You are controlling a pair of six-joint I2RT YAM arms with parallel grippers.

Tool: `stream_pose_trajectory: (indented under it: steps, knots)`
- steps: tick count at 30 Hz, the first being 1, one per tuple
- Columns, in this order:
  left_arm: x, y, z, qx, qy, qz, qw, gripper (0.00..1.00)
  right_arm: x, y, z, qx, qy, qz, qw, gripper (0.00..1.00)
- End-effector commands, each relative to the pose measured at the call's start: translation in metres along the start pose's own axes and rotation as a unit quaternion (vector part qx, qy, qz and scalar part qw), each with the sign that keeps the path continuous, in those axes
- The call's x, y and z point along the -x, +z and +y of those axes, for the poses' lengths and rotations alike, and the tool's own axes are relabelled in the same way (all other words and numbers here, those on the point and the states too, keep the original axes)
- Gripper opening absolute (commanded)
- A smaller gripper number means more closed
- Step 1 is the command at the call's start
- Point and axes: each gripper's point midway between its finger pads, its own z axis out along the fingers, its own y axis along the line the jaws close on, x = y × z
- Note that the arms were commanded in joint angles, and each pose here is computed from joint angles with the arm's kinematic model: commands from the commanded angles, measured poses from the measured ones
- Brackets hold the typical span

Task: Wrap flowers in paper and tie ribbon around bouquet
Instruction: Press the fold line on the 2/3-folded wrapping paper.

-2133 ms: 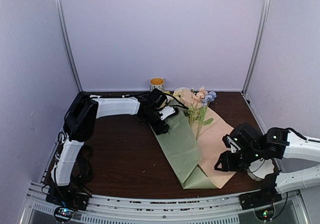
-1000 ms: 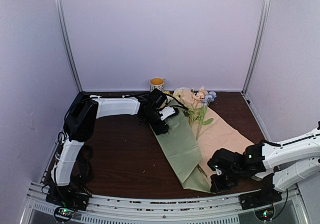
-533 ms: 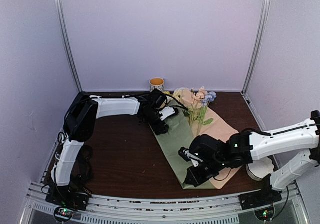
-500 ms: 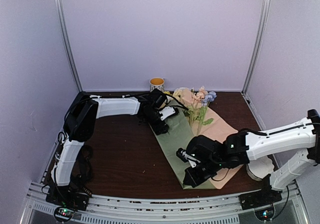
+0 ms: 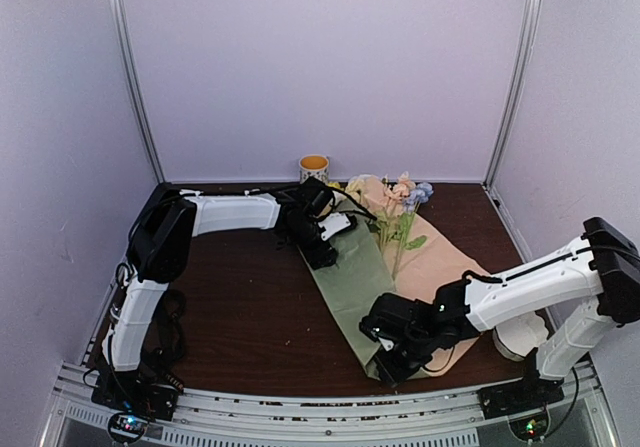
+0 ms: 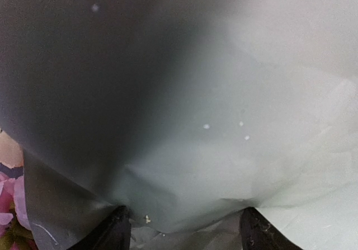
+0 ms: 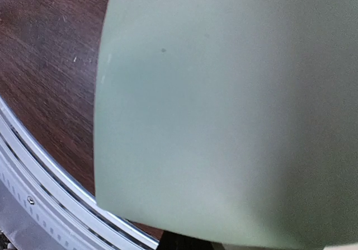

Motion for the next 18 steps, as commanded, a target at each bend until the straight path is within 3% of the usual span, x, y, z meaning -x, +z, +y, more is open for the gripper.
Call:
stream_pose_trajectory:
  steps: [1,13,18]
  knots:
    - [-0.012,0.010,0.005,0.002,0.000,0.018,1.000,0.71,-0.018,0.006,-0.021,-0.025,0.034,0.005,0.999,0.00]
    - [-0.012,0.010,0.006,0.001,-0.003,0.018,1.000,0.71,-0.051,-0.010,-0.040,-0.007,0.122,0.004,0.992,0.00]
    - [-0.012,0.010,0.006,0.000,-0.002,0.018,1.000,0.71,-0.083,-0.016,-0.063,-0.038,0.171,0.042,0.984,0.00]
